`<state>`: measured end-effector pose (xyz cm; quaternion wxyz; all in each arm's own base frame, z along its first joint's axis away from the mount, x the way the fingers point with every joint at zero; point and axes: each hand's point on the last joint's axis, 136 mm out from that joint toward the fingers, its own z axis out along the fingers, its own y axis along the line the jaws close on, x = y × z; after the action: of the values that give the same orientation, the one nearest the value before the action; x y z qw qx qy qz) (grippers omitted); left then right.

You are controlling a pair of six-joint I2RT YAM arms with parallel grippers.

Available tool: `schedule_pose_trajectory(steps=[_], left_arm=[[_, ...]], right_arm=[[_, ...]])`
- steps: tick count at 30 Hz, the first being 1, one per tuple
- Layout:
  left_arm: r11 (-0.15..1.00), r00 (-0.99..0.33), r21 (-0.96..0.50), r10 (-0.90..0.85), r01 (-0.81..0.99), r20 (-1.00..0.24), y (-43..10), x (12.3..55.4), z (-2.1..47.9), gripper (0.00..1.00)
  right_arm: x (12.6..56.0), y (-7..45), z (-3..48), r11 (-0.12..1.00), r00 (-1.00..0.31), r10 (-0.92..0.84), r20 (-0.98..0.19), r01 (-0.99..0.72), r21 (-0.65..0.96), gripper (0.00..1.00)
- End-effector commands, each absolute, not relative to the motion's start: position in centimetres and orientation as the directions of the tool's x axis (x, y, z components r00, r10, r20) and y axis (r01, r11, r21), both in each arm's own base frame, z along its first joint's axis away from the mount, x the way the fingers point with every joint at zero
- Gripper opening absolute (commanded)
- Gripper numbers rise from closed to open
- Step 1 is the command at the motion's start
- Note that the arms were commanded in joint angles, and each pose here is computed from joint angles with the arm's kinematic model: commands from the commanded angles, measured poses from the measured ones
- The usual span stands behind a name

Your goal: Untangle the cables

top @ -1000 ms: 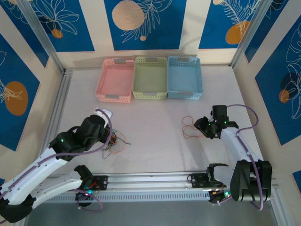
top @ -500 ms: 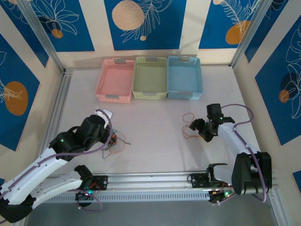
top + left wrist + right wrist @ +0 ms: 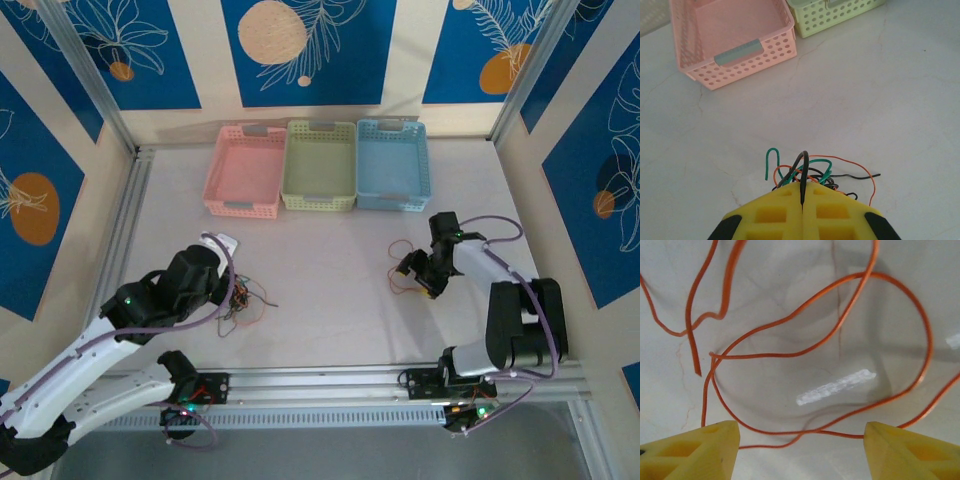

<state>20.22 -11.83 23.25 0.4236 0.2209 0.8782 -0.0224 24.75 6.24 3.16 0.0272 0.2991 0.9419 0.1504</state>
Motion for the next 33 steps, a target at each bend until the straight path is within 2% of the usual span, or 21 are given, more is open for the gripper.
schedule_pose_trajectory(steps=[1, 5, 10, 14, 19, 21, 24, 33], left_arm=[[0.896, -0.533, 0.137, 0.368, 0.423, -0.762, -12.2, 20.3, 23.3, 0.0], [0.894, -0.534, 0.131, 0.368, 0.429, -0.761, -12.3, 20.2, 23.2, 0.0], [0.892, -0.533, 0.131, 0.371, 0.433, -0.76, -12.4, 20.2, 23.2, 0.0], [0.892, -0.533, 0.13, 0.37, 0.434, -0.761, -12.4, 20.2, 23.2, 0.0], [0.892, -0.533, 0.132, 0.371, 0.433, -0.76, -12.4, 20.2, 23.2, 0.0], [0.89, -0.534, 0.133, 0.374, 0.435, -0.758, -12.4, 20.2, 23.1, 0.0], [0.891, -0.537, 0.135, 0.375, 0.433, -0.756, -12.4, 20.3, 23.0, 0.0], [0.891, -0.542, 0.142, 0.381, 0.43, -0.749, -12.4, 20.3, 22.8, 0.0]], right_arm=[[25.2, 7.3, 2.8, 0.777, -0.828, 0.556, 0.067, 0.547, 0.313, 0.65], [25.4, 8.1, 1.3, 0.79, -0.837, 0.536, 0.111, 0.543, 0.285, 0.62], [25.9, 8.9, 1.3, 0.84, -0.872, 0.484, 0.077, 0.487, 0.239, 0.52], [26.6, 9.9, 1.6, 0.851, -0.891, 0.447, 0.073, 0.449, 0.272, 0.24], [27.5, 11.3, 3.4, 0.867, -0.92, 0.392, 0.02, 0.377, 0.327, 0.04], [28.1, 11.9, 5.0, 0.869, -0.929, 0.37, -0.019, 0.339, 0.361, 0.0], [29.3, 12.7, 9.1, 0.859, -0.928, 0.35, -0.125, 0.265, 0.438, 0.0], [33.3, 12.3, 26.3, 0.827, -0.796, 0.377, -0.474, 0.059, 0.559, 0.0]])
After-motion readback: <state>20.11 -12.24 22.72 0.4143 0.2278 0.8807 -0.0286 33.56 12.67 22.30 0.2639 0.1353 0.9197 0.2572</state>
